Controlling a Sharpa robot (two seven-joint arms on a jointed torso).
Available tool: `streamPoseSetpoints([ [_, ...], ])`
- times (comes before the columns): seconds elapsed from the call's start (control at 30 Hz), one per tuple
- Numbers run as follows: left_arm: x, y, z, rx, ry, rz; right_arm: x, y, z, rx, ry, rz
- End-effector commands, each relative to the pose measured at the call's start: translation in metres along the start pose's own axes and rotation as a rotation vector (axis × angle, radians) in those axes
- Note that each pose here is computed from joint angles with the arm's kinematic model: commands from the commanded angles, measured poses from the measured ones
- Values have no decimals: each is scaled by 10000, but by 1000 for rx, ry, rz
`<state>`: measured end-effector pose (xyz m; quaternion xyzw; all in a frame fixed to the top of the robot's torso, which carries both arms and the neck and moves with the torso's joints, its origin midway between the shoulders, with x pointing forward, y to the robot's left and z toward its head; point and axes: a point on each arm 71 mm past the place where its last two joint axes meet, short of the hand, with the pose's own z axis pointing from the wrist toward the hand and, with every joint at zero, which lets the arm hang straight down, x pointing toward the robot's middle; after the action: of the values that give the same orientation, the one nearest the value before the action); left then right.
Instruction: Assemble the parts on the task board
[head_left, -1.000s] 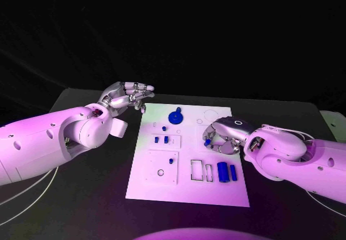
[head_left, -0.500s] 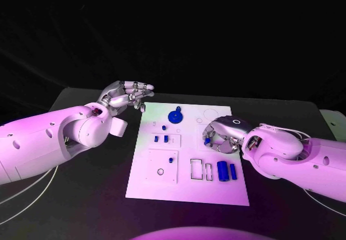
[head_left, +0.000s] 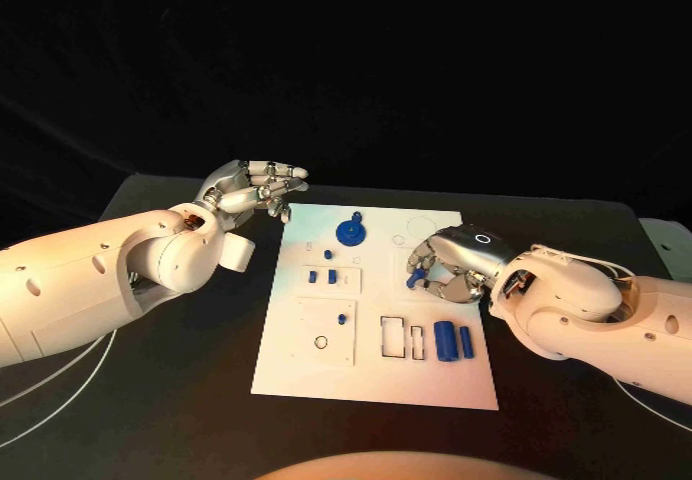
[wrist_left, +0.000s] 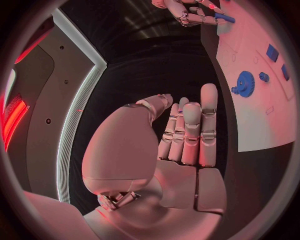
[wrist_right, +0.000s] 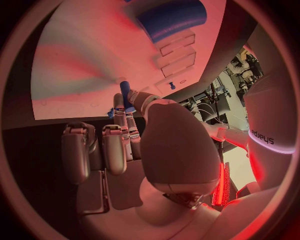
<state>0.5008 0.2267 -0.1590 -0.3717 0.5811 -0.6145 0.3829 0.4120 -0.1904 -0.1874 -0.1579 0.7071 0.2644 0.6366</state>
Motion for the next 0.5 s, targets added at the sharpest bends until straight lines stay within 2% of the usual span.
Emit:
streamPoseSetpoints([
  [0.03,21,-5,13,7,11,-8,-92,49,-19,-18,-56,24],
  [0.3,41,8,29,7,17,-10,-199,311,-53,-91,-102,71],
  [0.5,52,19,36,5,21,-11,-161,609,28,-169,-104,106],
])
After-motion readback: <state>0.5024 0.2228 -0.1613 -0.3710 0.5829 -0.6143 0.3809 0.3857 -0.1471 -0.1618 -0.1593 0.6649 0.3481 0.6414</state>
